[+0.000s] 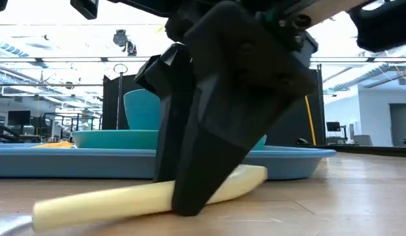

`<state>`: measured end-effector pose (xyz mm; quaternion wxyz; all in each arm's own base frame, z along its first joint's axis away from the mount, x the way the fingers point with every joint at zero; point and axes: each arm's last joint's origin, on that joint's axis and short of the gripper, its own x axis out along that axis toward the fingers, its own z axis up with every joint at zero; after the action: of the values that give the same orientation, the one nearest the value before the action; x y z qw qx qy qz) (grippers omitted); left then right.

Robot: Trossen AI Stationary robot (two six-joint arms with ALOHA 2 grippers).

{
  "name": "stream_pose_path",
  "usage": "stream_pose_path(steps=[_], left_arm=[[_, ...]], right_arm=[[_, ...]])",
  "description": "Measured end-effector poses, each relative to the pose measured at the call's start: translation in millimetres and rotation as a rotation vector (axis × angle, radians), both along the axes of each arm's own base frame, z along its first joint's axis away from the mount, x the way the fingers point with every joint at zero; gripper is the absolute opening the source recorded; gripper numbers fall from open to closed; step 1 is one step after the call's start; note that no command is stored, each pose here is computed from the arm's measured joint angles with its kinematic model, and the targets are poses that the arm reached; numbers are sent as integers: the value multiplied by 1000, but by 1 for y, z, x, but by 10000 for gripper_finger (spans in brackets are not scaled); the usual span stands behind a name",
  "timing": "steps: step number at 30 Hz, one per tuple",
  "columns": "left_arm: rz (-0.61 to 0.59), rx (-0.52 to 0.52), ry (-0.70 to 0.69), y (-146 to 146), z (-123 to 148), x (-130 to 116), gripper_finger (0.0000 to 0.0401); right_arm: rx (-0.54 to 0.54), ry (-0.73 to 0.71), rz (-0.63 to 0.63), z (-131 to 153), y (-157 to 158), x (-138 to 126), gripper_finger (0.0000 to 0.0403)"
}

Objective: Set up tray
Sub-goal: Put the yellow knife on the blue serving tray to the left of the orange spoon

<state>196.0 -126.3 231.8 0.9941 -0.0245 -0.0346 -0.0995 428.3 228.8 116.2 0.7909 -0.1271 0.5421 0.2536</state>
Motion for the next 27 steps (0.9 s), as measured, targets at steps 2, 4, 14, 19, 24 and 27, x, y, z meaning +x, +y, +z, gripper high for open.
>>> stream_pose_path(steps=[2, 4, 14, 19, 24, 27], left_arm=[[3, 1, 1, 0, 0, 0, 31], [4, 0, 1, 0, 0, 0, 31], [3, -21, 5, 0, 0, 0, 31], [-42, -21, 2, -1, 0, 0, 31], [-142, -24, -18, -3, 4, -4, 31], [-192, -3, -49, -6, 10, -10, 31]], right_arm=[[12, -2, -20, 3, 1, 1, 52], [29, -21, -26, 10, 1, 2, 50], [140, -115, -55, 40, 7, 4, 49], [164, -152, -48, 54, 12, 0, 49], [192, -266, -41, 84, 21, -5, 49], [157, -335, -44, 99, 26, -13, 49]])
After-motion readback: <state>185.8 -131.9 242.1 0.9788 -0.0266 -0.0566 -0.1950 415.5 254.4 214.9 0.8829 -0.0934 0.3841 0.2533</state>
